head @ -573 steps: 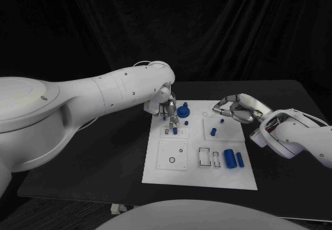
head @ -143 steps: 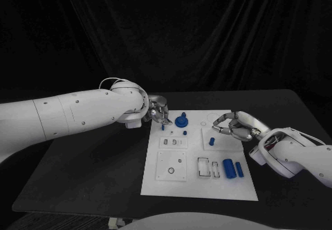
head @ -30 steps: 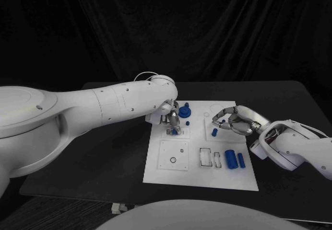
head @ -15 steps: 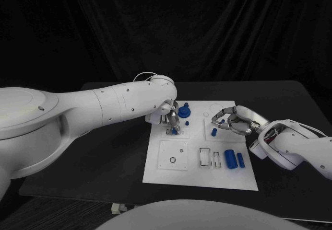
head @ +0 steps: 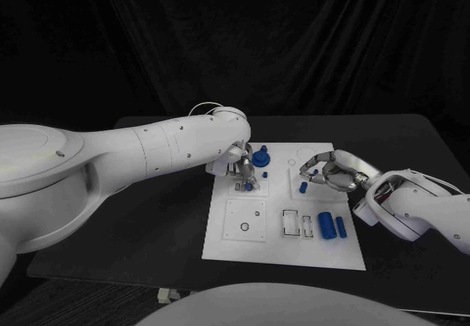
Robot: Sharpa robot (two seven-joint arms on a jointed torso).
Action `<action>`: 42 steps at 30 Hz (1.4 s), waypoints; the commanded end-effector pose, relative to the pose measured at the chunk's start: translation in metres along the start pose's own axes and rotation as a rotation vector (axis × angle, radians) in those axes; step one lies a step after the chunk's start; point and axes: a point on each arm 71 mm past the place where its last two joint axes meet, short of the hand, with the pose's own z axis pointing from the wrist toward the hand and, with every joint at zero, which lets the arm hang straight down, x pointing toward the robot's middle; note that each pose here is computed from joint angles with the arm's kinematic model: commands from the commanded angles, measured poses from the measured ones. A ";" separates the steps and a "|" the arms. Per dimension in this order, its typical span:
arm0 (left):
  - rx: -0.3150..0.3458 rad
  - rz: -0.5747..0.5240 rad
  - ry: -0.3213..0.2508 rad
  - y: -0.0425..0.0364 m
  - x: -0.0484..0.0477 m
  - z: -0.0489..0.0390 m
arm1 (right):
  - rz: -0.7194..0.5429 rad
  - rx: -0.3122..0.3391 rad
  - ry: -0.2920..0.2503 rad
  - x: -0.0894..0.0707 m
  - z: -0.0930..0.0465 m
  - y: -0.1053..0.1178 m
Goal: Assemble the parts on the task board
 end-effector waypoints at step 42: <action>0.072 -0.087 -0.104 0.0076 0.0082 -0.0072 | -0.002 0.022 0.016 0.000 0.000 -0.004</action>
